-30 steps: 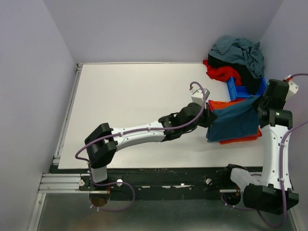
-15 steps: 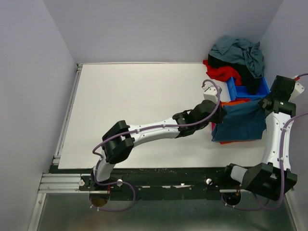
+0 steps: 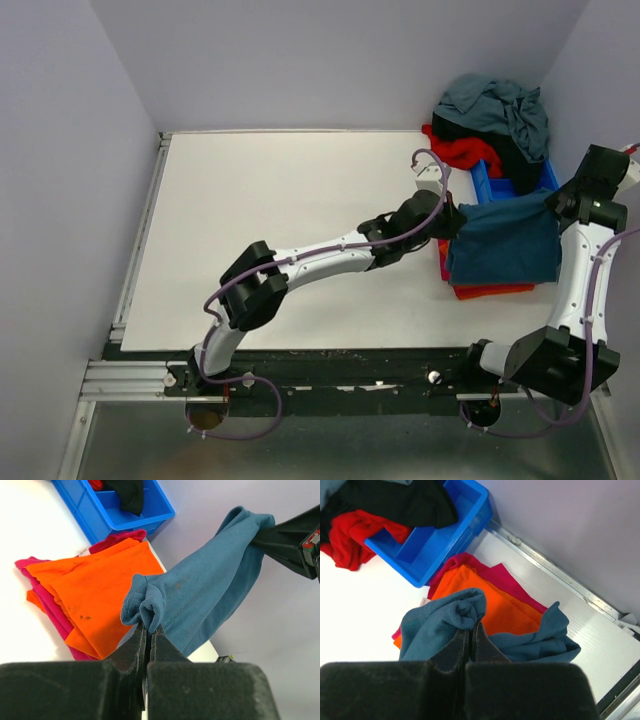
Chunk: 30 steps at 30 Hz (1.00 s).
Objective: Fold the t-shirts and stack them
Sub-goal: Put the neatly folded tshirt into the corner of the board with both arms
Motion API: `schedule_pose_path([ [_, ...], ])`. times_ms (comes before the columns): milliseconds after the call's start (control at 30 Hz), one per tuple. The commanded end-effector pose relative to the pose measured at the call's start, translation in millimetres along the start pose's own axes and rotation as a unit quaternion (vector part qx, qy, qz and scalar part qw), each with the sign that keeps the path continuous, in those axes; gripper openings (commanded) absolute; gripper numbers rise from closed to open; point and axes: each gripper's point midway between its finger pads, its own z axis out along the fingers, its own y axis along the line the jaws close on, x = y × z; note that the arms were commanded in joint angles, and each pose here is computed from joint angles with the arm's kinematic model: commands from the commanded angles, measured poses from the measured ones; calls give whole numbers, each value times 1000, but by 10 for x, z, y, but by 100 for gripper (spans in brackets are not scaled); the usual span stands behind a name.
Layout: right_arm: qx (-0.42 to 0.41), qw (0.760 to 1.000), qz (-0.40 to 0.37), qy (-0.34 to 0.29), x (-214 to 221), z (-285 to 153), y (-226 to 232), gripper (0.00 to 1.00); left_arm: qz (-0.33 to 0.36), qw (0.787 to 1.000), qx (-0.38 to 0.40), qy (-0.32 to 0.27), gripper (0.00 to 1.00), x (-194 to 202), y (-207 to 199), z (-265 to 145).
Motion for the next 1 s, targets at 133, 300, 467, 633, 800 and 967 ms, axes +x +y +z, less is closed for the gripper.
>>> schedule_pose_path([
  [133, 3, 999, 6, -38, -279, 137, 35, 1, -20, 1000, 9, 16, 0, -5, 104, 165],
  [300, 12, 1000, 6, -16, -201, 319, 53, 1, -28, 999, 5, 14, 0, -55, 208, 252],
  [467, 21, 999, 21, -10, -158, 484, 65, 1, -38, 999, 9, 6, 0, -13, 406, 477],
  [633, -21, 1000, 18, 15, -53, 794, 286, 1, -48, 999, -13, -10, 0, -19, 730, 725],
  [800, -74, 996, 29, 50, 59, 1159, 590, 6, -82, 996, -20, -25, 14, -56, 1082, 994],
  [967, -37, 996, 25, 75, 46, 1317, 541, 60, -87, 996, -14, 5, 85, -151, 1199, 1203],
])
